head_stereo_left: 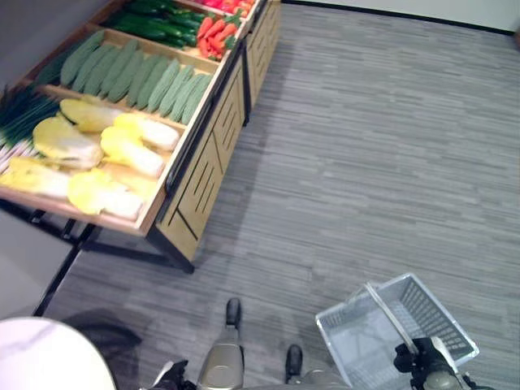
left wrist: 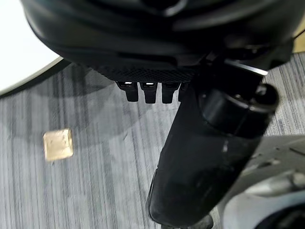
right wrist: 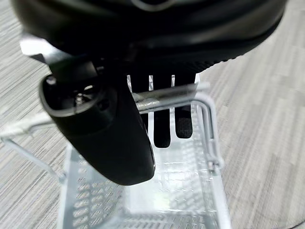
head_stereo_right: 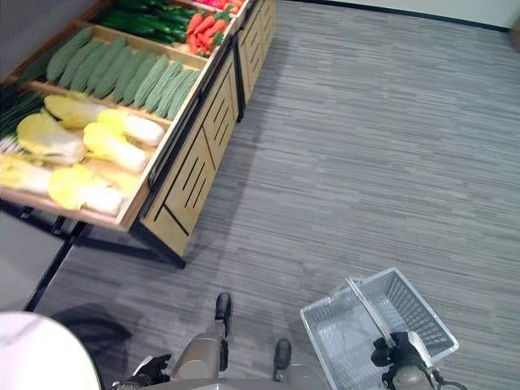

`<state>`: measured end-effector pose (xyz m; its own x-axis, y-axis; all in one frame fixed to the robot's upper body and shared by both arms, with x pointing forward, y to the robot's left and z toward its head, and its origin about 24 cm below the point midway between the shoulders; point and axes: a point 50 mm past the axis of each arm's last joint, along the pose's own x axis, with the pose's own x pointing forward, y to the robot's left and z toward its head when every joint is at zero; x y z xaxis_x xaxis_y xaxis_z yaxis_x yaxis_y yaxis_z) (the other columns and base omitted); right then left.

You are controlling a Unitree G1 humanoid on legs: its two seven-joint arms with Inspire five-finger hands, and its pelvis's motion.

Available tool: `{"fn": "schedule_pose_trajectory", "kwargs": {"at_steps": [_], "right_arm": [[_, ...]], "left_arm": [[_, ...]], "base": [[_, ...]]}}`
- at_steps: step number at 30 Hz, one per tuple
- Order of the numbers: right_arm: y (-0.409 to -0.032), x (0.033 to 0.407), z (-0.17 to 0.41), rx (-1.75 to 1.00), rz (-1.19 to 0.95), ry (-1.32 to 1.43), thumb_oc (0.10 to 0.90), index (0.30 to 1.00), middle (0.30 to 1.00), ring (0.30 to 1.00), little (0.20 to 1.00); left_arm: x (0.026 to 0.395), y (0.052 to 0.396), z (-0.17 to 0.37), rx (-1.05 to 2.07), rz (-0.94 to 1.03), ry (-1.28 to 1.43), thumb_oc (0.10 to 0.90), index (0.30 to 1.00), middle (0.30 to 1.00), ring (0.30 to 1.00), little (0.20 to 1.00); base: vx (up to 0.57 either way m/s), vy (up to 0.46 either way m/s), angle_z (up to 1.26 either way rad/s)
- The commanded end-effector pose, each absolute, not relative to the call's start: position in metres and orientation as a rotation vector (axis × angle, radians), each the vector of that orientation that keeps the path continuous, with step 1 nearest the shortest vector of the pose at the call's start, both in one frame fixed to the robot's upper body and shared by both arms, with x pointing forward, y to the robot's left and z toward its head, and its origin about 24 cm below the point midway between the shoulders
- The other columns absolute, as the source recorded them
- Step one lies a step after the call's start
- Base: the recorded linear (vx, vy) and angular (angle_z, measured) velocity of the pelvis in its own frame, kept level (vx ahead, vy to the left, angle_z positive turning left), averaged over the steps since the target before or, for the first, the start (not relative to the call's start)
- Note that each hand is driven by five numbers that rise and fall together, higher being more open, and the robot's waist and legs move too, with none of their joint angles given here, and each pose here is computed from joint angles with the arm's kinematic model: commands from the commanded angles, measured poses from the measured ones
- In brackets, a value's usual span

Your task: Get the vegetables into the basket

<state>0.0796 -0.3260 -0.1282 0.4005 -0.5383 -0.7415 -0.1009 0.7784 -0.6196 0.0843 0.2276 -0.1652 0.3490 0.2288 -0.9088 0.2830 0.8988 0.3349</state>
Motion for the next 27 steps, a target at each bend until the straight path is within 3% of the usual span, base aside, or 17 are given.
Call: {"fn": "schedule_pose_trajectory", "kwargs": {"at_steps": [1,14,21,27], "right_arm": [[-0.351,0.104,-0.106,-0.704,-0.400,1.018,0.400,0.300,0.300,0.300,0.300],[-0.333,0.138,-0.104,-0.710,-0.332,0.930,0.400,0.300,0.300,0.300,0.300],[-0.335,0.139,-0.103,-0.714,-0.334,0.930,0.400,0.300,0.300,0.300,0.300],[-0.335,0.124,-0.109,-0.722,-0.299,0.987,0.400,0.300,0.300,0.300,0.300]], "left_arm": [[0.097,0.248,-0.157,0.550,-0.004,1.173,0.900,1.000,1.000,1.000,1.000],[0.112,0.263,-0.148,0.545,0.068,1.129,0.900,1.000,1.000,1.000,1.000],[0.113,0.263,-0.148,0.563,0.055,1.134,0.900,1.000,1.000,1.000,1.000],[0.092,0.262,-0.154,0.490,0.112,1.200,0.900,1.000,1.000,1.000,1.000]], "base": [[0.17,0.173,-0.27],[0.17,0.130,-0.12],[0.33,-0.155,0.39],[0.31,-0.281,0.72]]}}
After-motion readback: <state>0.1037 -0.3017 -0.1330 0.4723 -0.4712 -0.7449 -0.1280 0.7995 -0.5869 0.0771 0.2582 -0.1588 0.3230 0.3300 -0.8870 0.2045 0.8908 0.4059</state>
